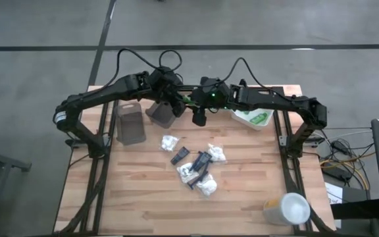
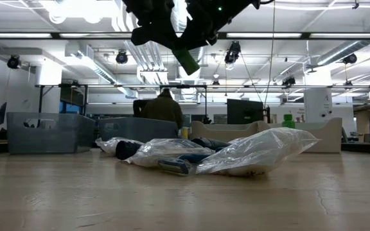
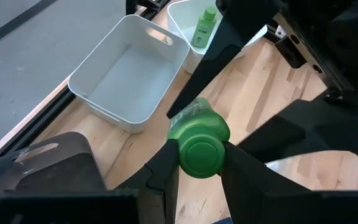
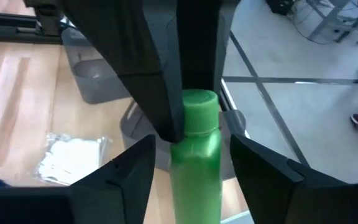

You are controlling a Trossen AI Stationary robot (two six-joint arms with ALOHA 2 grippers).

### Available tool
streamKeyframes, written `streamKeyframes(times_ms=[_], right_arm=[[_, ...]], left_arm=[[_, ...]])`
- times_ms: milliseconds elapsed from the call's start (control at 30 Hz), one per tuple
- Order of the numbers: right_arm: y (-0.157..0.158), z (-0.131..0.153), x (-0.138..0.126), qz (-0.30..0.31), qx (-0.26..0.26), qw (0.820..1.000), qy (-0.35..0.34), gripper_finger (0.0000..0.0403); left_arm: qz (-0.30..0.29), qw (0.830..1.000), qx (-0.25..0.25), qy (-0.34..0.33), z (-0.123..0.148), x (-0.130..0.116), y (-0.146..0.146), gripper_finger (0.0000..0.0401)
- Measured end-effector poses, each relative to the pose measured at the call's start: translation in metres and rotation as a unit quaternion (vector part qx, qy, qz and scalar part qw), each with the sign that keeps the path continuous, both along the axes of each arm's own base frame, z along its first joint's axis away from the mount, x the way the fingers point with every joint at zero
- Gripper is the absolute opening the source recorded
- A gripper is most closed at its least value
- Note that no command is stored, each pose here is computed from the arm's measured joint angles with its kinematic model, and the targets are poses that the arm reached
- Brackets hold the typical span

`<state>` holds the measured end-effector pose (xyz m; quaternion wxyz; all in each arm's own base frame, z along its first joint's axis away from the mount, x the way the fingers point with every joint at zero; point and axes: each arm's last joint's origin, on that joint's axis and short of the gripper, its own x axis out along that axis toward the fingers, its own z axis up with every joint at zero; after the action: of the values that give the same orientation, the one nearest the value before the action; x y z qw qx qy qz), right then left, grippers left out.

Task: Pick & Place Travel size toiletries
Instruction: Put the green shampoo into the white bin

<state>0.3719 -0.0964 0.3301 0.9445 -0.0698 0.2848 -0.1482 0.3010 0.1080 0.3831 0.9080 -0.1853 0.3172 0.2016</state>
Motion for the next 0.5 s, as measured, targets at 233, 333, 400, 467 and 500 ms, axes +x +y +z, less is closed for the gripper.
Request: streamKeyframes(times_ms=[233,333,400,467,500], right_arm=[[-0.0004,-0.0001,-0.0009,-0.006,-0.008,1.000,0.004,0.0155],[-0.0001,-0.0007,-0.0009,-0.005,-0.007,1.000,0.007,0.0130],[0.0000,-0.0016,-0.0014,-0.004,-0.005,1.000,0.012,0.0114],[0.0001,-0.0015,-0.0016,-0.004,-0.006,1.000,0.013,0.0100],[0.0002,-0.0010,-0.0019,-0.004,-0.006,1.000,0.012,0.0096]], left_arm=[[0.007,1.000,-0.007,-0.004,0.0002,0.0001,0.0002,0.0099],[0.007,1.000,-0.008,-0.004,0.0002,0.0002,0.0001,0.0099],[0.006,1.000,-0.011,-0.006,0.0003,0.0003,0.0000,0.0099],[0.006,1.000,-0.012,-0.006,0.0003,0.0003,0.0000,0.0099],[0.006,1.000,-0.012,-0.006,0.0003,0.0003,0.0000,0.0099]])
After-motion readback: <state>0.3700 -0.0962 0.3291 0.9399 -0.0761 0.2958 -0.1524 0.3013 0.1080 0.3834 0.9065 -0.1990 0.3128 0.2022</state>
